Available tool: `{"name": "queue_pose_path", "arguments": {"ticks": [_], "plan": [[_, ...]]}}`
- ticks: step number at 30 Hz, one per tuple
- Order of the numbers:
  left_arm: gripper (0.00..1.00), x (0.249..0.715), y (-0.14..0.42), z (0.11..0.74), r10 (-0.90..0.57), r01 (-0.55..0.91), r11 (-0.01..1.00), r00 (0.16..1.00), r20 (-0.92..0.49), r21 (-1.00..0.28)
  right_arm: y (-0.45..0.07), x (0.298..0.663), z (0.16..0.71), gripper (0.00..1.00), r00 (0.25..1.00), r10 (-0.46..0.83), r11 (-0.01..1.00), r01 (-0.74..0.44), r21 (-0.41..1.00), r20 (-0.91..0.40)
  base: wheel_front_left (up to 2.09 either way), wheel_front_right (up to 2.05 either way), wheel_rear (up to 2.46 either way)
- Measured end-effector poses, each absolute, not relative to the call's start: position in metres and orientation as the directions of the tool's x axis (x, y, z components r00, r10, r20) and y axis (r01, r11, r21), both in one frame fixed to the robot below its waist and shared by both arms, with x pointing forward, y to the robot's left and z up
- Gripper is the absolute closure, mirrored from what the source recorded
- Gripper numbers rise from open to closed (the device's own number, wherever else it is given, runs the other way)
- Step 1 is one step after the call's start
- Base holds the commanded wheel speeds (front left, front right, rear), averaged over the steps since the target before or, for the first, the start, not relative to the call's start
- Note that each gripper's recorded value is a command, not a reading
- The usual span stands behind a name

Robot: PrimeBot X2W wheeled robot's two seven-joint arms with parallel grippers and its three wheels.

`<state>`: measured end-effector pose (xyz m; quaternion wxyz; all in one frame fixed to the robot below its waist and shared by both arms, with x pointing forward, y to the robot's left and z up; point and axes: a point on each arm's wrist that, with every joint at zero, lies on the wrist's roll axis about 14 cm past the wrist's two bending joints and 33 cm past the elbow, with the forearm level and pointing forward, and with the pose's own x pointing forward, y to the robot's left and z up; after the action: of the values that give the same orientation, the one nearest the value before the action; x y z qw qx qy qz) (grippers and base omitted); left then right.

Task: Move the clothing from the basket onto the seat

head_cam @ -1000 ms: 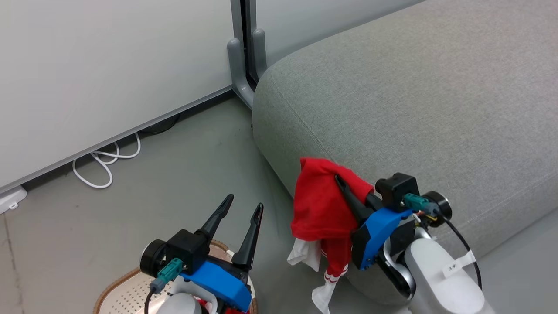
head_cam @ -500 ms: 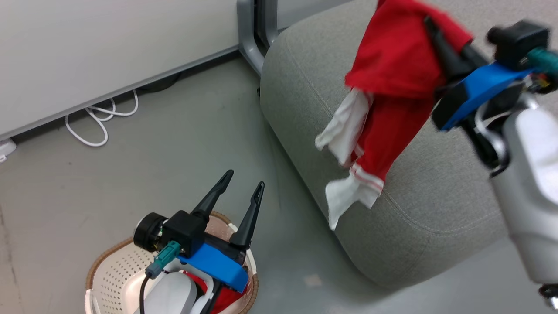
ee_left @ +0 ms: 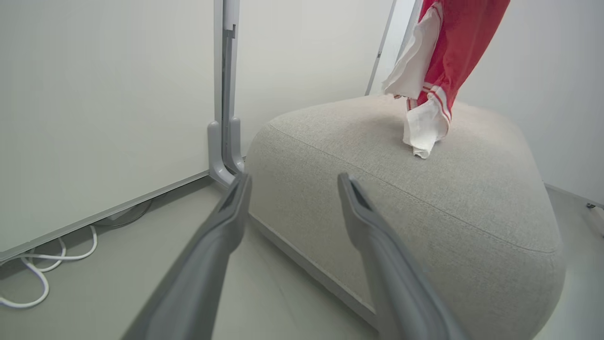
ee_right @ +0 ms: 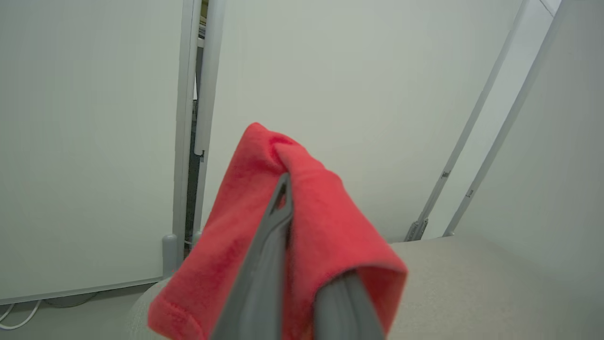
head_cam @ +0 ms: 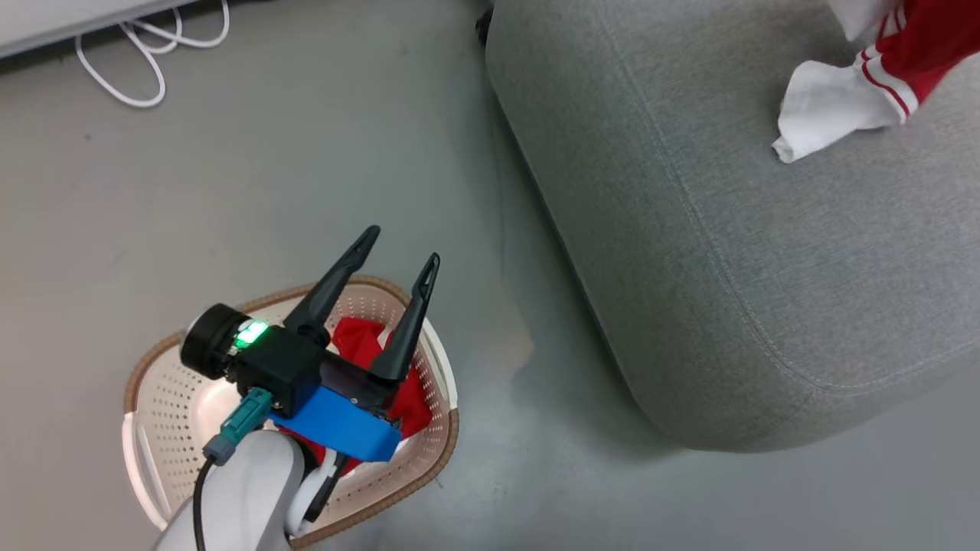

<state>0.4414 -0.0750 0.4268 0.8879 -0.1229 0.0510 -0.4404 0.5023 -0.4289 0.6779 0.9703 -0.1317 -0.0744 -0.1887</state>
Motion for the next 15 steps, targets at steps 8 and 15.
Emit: {"name": "queue_pose_path", "arguments": {"ticks": [8, 15], "plan": [[0.0, 0.455, -0.057, 0.392, -0.779, 0.745, 0.607, 0.626, -0.024, -0.278, -0.461, 0.497, 0.545, 1.0, 0.878, -0.477, 0.865, 0.459, -0.201, -0.045, 0.0, 0.0, 0.0], [0.0, 0.46, -0.049, 0.372, -0.777, 0.738, 0.616, 0.627, -0.057, -0.277, -0.467, 0.48, 0.472, 1.0, 0.829, -0.532, 0.844, 0.501, -0.194, -0.173, 0.0, 0.0, 0.0]]}}
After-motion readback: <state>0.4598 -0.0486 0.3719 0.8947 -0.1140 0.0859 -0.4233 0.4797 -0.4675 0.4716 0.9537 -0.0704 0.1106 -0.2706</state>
